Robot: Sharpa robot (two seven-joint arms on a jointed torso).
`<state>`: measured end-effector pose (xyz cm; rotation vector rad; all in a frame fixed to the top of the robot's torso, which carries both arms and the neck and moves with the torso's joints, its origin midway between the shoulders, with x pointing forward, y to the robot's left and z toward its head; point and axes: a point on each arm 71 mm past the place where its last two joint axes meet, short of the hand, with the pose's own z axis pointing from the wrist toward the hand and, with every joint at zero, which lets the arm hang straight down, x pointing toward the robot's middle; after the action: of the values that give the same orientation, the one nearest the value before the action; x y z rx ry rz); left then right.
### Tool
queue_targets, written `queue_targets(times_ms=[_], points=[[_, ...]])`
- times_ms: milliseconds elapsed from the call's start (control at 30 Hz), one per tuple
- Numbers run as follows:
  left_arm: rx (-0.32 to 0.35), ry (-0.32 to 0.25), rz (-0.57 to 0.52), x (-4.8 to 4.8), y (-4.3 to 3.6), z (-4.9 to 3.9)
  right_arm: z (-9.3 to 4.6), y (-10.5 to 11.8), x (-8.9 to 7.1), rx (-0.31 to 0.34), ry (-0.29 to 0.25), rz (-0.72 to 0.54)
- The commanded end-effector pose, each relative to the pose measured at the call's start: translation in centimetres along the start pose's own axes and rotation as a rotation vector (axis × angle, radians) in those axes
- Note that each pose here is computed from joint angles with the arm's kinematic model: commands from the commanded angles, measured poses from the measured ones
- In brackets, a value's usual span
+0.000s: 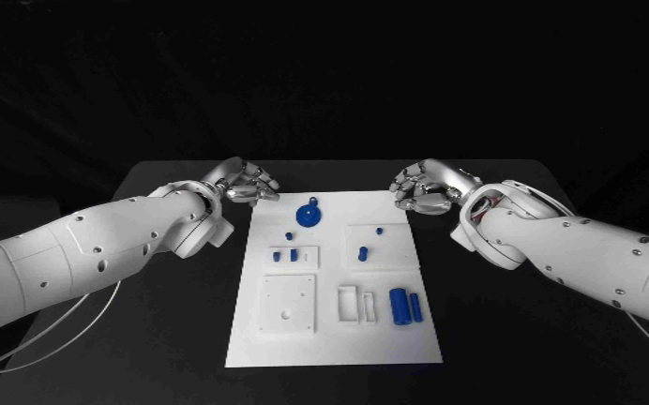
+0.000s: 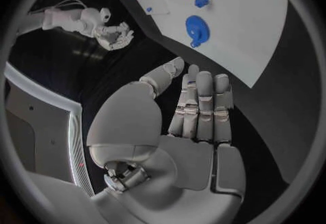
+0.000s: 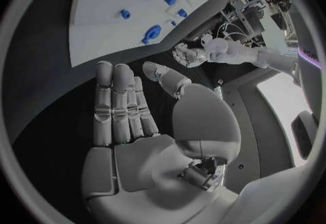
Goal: Assemble the parts on the task board
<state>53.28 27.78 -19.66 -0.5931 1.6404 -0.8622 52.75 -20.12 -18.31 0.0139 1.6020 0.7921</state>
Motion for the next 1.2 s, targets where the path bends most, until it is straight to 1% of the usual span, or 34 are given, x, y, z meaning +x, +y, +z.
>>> queue_targets(times_ms=[33, 100, 167, 333, 500, 600, 767, 1067, 1200], points=[[0.023, -0.073, -0.322, -0.14, -0.7, -0.31, 0.2, 0.4, 0.8, -0.033, 0.085, -0.161], [0.048, -0.073, -0.346, 0.05, -1.09, -0.46, 0.3, 0.5, 1.0, -0.032, 0.098, -0.199], [0.068, -0.053, -0.352, 0.39, -1.47, -0.59, 0.5, 0.6, 1.3, -0.031, 0.108, -0.242], [0.09, -0.016, -0.366, 1.16, -2.19, -0.88, 0.8, 0.9, 2.3, -0.034, 0.121, -0.337], [0.091, 0.001, -0.406, 1.56, -2.49, -0.96, 1.1, 1.4, 3.1, -0.037, 0.127, -0.395], [0.094, 0.004, -0.437, 1.71, -2.64, -0.98, 1.3, 1.6, 3.8, -0.032, 0.143, -0.435], [0.134, 0.028, -0.443, 2.05, -3.15, -1.06, 1.4, 1.7, 4.7, -0.031, 0.163, -0.453], [0.156, 0.046, -0.45, 2.56, -3.69, -1.08, 1.5, 1.9, 5.8, -0.027, 0.2, -0.484], [0.154, 0.053, -0.451, 2.72, -3.78, -1.07, 1.5, 1.9, 6.1, -0.027, 0.204, -0.489]])
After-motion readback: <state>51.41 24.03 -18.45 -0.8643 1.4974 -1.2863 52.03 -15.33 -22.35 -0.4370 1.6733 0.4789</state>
